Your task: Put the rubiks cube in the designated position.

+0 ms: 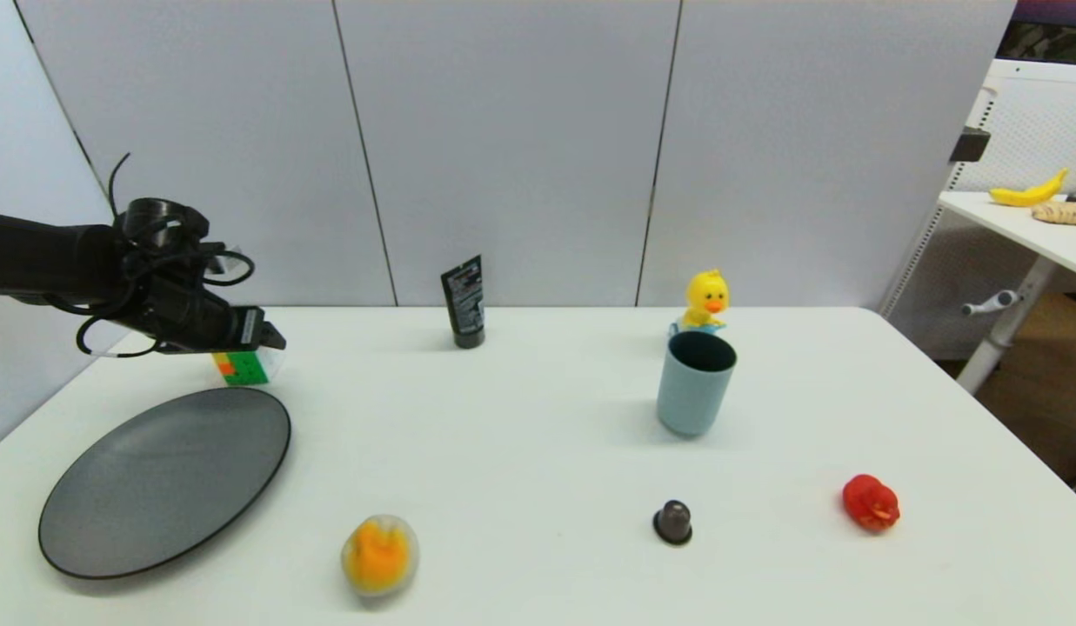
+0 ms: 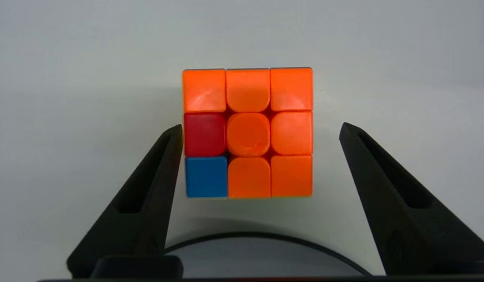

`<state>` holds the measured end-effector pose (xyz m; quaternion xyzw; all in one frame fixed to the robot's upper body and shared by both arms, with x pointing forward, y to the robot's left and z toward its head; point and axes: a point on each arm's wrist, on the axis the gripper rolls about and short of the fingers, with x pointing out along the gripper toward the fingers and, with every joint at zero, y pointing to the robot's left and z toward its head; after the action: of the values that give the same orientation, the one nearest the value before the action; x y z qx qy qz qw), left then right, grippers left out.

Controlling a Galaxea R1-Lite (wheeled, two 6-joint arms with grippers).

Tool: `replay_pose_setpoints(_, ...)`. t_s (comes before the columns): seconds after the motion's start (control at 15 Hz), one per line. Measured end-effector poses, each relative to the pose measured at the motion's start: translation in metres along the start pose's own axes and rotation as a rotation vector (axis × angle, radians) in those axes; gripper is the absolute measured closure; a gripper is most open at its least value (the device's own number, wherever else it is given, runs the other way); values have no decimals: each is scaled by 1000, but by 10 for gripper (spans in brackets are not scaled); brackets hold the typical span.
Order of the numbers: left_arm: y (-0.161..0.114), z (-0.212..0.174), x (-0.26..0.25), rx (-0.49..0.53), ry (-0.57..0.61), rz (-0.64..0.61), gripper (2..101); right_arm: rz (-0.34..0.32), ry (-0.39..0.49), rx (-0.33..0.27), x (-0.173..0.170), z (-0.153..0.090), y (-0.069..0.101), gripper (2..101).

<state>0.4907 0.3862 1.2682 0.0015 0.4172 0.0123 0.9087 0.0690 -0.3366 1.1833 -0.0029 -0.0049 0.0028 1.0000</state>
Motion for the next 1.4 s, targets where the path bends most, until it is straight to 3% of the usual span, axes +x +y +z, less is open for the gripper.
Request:
replay_pose_setpoints(0.4, -16, 17, -95, 43, -241, -6, 133, 0, 0, 0, 0, 0, 0, 52)
replay_pose_setpoints(0.6, -29, -1, -147, 74, -409, -16, 108, 0, 0, 0, 0, 0, 0, 52)
replay_pose_setpoints(1.07, -48, -119, -217, 218, -693, -19, 76, 0, 0, 0, 0, 0, 0, 52)
replay_pose_setpoints(1.4, -48, -201, -243, 261, -785, -1, 65, 0, 0, 0, 0, 0, 0, 52)
